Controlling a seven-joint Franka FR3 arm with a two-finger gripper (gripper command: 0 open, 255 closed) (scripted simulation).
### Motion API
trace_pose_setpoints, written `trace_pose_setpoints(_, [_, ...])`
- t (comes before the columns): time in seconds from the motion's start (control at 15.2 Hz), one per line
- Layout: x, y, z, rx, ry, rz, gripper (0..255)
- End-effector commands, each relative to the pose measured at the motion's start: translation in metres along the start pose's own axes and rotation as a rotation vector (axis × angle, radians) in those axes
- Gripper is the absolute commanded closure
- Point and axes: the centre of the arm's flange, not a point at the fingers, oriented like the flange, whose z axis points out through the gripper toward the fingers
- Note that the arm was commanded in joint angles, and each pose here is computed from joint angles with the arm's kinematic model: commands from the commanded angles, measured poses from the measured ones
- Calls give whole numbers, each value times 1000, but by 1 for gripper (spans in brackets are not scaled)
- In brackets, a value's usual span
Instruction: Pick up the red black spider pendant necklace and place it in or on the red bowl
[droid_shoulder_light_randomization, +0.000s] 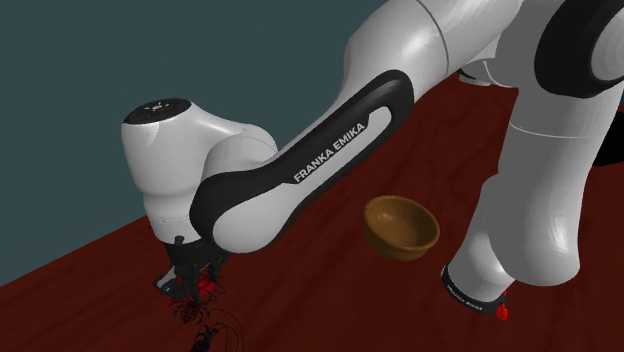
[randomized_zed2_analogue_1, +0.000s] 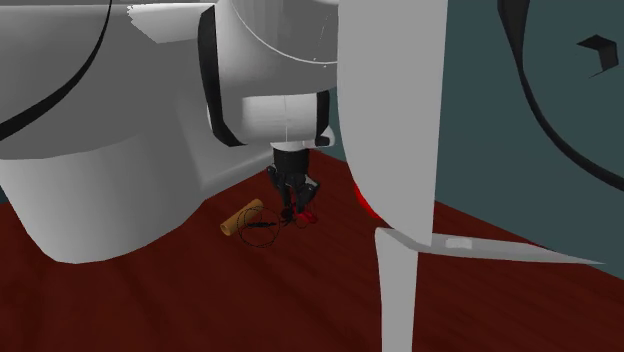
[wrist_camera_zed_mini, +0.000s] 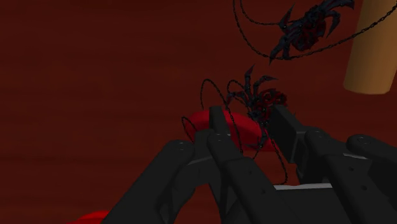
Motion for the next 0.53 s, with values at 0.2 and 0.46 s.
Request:
trace_pose_setpoints(0.2, [0, -1, -24, 0, 0, 0, 255])
trace_pose_setpoints(0.46, [0, -1, -45, 0, 0, 0, 255])
